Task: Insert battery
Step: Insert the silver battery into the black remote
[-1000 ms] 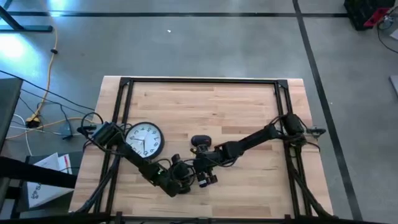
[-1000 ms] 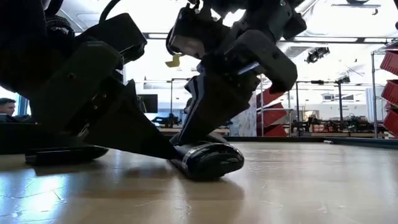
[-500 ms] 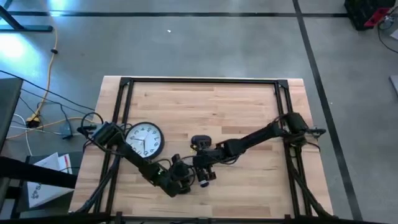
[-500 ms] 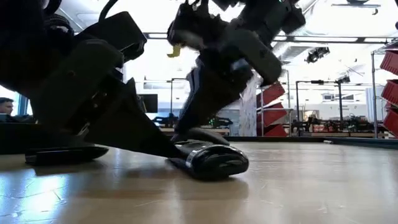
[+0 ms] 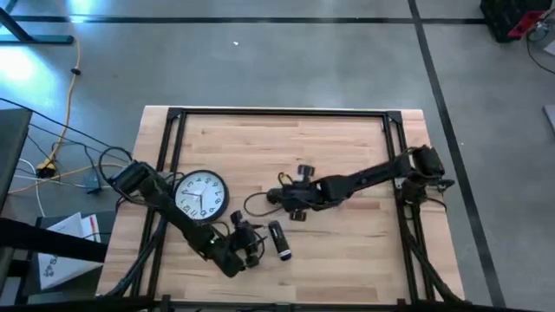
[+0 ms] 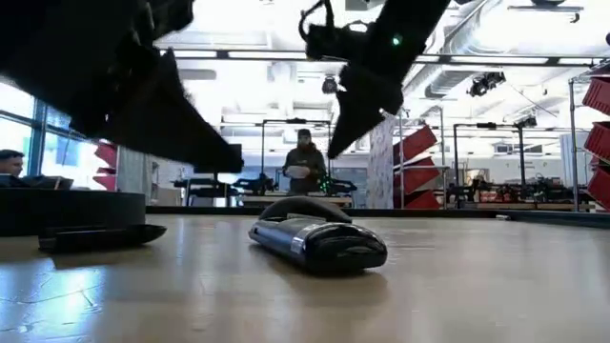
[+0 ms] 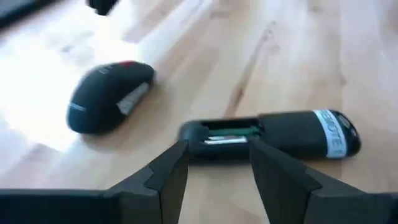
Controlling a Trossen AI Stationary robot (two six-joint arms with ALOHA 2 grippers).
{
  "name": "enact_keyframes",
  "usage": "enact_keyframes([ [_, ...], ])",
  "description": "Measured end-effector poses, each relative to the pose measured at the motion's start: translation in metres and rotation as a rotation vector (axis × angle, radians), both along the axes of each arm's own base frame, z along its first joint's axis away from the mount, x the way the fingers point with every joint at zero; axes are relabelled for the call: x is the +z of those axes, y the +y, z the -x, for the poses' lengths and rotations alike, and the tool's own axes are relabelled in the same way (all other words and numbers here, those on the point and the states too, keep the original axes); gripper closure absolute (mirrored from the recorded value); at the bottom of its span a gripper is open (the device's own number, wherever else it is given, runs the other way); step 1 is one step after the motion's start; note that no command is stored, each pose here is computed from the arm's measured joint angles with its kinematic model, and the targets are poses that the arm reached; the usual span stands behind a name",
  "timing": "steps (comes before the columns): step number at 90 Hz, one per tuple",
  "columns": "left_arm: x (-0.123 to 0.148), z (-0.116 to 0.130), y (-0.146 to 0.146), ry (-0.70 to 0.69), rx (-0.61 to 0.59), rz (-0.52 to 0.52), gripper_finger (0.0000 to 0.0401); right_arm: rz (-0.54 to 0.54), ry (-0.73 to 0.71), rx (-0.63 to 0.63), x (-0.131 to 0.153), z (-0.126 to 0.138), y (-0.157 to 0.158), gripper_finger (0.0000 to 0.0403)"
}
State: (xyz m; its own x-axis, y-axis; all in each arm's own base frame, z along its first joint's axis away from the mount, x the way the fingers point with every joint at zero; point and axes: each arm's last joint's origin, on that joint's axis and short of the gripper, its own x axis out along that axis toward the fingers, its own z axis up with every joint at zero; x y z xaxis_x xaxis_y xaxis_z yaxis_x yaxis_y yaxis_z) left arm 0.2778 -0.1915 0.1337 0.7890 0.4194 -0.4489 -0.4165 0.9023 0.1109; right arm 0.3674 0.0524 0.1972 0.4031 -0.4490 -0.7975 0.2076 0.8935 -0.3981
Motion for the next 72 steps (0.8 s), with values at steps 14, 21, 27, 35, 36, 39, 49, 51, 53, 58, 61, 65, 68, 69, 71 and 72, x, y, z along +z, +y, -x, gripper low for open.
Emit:
enact_keyframes([
  [14, 0.029, 0.001, 0.019, -0.053, 0.097, -0.057, 0.0245, 0.102, 0.095, -0.173, 0.001, 0.014, -0.029, 0.0402],
  [21, 0.039, 0.001, 0.027, -0.035, 0.09, -0.078, 0.0245, 0.127, 0.118, -0.244, 0.009, 0.021, -0.046, 0.0402],
  [27, 0.045, 0.001, 0.031, -0.008, 0.058, -0.063, 0.0245, 0.13, 0.14, -0.288, 0.016, 0.028, -0.061, 0.0402],
  [35, 0.044, 0.0, 0.034, 0.037, 0.022, -0.043, 0.0245, 0.135, 0.171, -0.35, 0.024, 0.037, -0.087, 0.0402],
  [36, 0.043, 0.0, 0.034, 0.045, 0.018, -0.042, 0.0245, 0.136, 0.177, -0.354, 0.025, 0.038, -0.09, 0.0402],
  [39, 0.041, 0.001, 0.034, 0.067, 0.01, -0.039, 0.0245, 0.142, 0.195, -0.363, 0.026, 0.042, -0.1, 0.0402],
  [49, 0.034, 0.006, 0.037, 0.13, 0.033, -0.043, 0.0245, 0.128, 0.289, -0.379, 0.021, 0.064, -0.137, 0.0402],
  [51, 0.032, 0.007, 0.038, 0.142, 0.038, -0.042, 0.0245, 0.113, 0.312, -0.38, 0.018, 0.069, -0.145, 0.0402],
  [53, 0.031, 0.008, 0.039, 0.156, 0.044, -0.041, 0.0245, 0.097, 0.336, -0.381, 0.015, 0.075, -0.154, 0.0402],
  [58, 0.029, 0.011, 0.042, 0.189, 0.064, -0.042, 0.0245, 0.048, 0.404, -0.379, 0.006, 0.09, -0.173, 0.0402],
  [61, 0.028, 0.012, 0.044, 0.206, 0.074, -0.041, 0.0245, 0.029, 0.448, -0.372, 0.001, 0.099, -0.184, 0.0402],
  [65, 0.027, 0.012, 0.048, 0.223, 0.087, -0.039, 0.0245, 0.018, 0.511, -0.37, -0.005, 0.11, -0.198, 0.0401],
  [68, 0.027, 0.01, 0.052, 0.233, 0.095, -0.041, 0.0245, 0.014, 0.558, -0.37, -0.01, 0.116, -0.208, 0.0398],
  [69, 0.026, 0.01, 0.053, 0.236, 0.096, -0.041, 0.0245, 0.013, 0.572, -0.372, -0.012, 0.118, -0.212, 0.0396],
  [71, 0.026, 0.008, 0.055, 0.242, 0.096, -0.038, 0.0245, 0.008, 0.595, -0.378, -0.015, 0.122, -0.219, 0.0392],
  [72, 0.026, 0.007, 0.056, 0.246, 0.095, -0.036, 0.0245, 0.004, 0.606, -0.381, -0.017, 0.124, -0.222, 0.039],
])
